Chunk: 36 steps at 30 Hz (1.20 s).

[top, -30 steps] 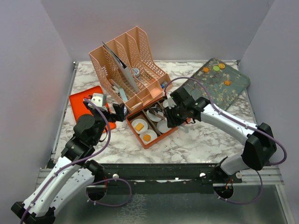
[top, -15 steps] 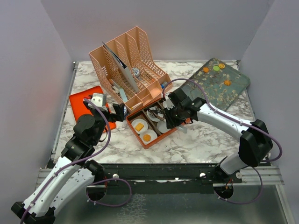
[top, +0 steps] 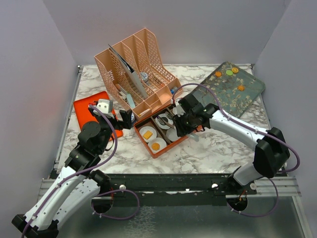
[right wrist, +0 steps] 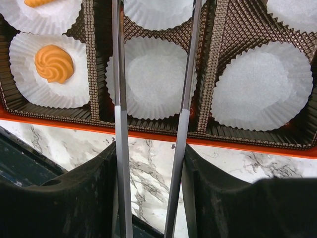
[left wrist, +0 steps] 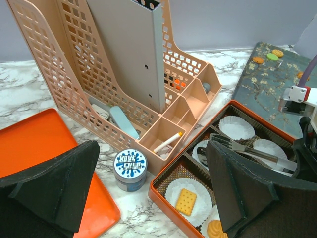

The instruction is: Pack the cookies

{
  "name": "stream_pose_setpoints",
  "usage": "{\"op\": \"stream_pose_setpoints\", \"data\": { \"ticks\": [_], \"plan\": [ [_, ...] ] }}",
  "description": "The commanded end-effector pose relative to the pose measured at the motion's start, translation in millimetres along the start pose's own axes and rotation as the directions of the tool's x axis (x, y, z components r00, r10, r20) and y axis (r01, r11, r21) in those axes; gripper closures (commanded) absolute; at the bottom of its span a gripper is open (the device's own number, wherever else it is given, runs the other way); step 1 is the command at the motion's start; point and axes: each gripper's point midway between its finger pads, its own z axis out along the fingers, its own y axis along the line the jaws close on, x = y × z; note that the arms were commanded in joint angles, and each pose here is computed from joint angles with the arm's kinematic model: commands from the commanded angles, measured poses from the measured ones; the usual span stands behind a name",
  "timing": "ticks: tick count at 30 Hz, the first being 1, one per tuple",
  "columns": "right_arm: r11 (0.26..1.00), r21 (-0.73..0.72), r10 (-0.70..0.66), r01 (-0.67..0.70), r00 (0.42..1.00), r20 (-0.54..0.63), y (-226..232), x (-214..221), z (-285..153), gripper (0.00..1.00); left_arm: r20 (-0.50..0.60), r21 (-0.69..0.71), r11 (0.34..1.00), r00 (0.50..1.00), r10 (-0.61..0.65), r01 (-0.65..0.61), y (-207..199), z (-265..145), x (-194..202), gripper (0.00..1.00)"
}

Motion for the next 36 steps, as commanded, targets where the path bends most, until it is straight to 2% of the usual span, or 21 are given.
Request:
{"op": "stream_pose_setpoints", "data": {
  "ticks": [1, 10, 18, 28, 36],
  "plan": [
    [1.000, 0.014, -0.027, 0.026, 0.998, 0.058, 1, -14, -17, 0.51, 0.010, 0.010, 1.000, 1.000, -0.001, 0.001, -1, 1, -1, 0.01],
    [1.000, 0.017, -0.019, 0.017, 0.990, 0.143, 4, -36, -49, 0.56, 0.016, 0.014, 1.000, 1.000, -0.003, 0.003, -2, 0, -3, 0.01],
    [0.981, 0.191, 0.009, -0.046, 0.982, 0.190, -26, -56, -79, 0.60, 0.026, 0.018, 1.000, 1.000, -0.009, 0.008, -2, -2, -5, 0.01],
    [0.904, 0.340, 0.193, -0.260, 0.957, 0.218, -118, -59, -95, 0.62, 0.034, 0.040, 0.999, 0.999, -0.022, 0.020, -5, -5, -8, 0.01],
    [0.801, 0.403, 0.349, -0.443, 0.892, 0.288, -208, -55, -106, 0.62, 0.061, 0.054, 0.998, 0.998, -0.033, 0.030, -7, -10, -16, 0.01]
  ]
}}
